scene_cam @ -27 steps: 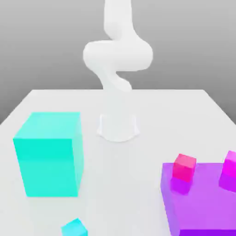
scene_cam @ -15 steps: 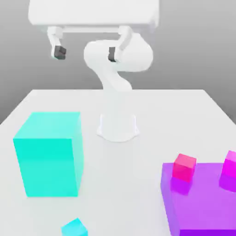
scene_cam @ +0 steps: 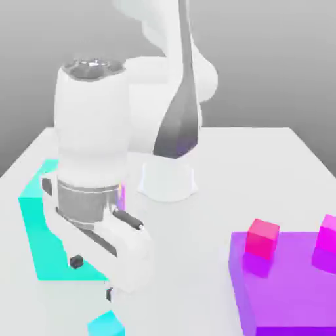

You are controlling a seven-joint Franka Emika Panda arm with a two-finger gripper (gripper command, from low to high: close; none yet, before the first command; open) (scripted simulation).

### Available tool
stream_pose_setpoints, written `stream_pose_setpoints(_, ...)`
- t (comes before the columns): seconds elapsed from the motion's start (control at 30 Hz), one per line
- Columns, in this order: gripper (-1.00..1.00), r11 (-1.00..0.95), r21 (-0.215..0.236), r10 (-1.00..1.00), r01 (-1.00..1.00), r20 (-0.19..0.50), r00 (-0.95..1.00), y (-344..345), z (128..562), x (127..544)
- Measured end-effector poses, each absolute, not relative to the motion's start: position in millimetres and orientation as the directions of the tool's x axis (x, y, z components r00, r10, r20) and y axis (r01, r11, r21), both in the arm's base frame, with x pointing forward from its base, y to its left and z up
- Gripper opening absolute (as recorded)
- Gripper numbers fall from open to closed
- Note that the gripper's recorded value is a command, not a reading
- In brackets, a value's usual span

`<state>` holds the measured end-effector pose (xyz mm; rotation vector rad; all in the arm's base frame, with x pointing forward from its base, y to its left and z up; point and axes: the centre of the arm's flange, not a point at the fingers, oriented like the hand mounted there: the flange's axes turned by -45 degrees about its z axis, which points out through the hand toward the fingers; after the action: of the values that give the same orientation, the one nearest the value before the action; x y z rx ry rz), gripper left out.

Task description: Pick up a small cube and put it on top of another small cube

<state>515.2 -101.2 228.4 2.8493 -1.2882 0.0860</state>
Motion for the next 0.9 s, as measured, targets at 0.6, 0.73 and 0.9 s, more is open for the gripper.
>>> stream_pose_setpoints(0.6,-1.00,-0.613,-0.002,-0.790,-0.790,0.001,0.613,-103.9,178.6,508.2)
stream_pose_setpoints(0.73,-1.00,-0.810,-0.004,-0.587,-0.587,-0.001,0.810,-24.3,217.0,535.3)
stream_pose_setpoints(0.9,-1.00,-0.977,-0.007,-0.214,-0.214,-0.001,0.977,100.5,259.9,548.5)
